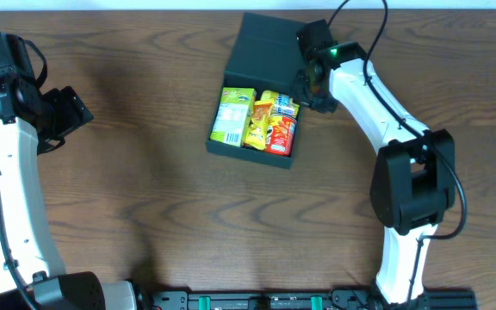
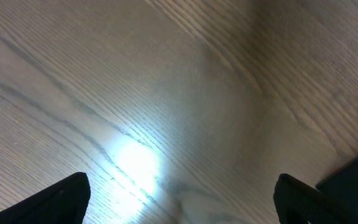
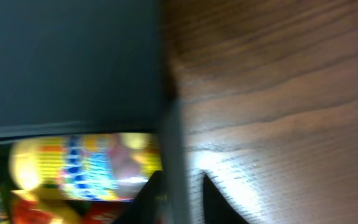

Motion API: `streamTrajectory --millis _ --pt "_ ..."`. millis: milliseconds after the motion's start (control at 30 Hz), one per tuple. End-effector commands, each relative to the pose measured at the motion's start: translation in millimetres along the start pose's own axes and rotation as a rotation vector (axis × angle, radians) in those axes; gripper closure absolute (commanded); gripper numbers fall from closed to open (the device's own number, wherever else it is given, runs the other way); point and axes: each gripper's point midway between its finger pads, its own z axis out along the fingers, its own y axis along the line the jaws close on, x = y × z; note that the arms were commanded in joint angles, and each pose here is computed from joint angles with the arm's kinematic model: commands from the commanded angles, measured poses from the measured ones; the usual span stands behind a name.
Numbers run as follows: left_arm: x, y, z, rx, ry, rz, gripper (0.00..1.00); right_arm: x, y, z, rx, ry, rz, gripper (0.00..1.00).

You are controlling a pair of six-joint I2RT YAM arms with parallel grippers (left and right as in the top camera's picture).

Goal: Pack container

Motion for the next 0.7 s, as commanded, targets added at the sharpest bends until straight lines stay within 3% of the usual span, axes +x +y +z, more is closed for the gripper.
streamTrajectory --millis 0,233,533,667 --pt "1 1 1 0.0 0.007 -0.003 0.05 11 -18 16 0.077 0.016 -0.028 0.97" --pt "1 1 1 0.001 0.007 -0.003 0.05 39 -36 38 0.117 0.09 -0.113 0.99" --pt "1 1 1 0.001 0.007 -0.003 0.05 60 -44 23 0.143 0.175 -0.309 0.98" --pt "1 1 1 0.001 0.007 -0.003 0.05 80 -23 20 0.053 0.228 -0.403 0.99"
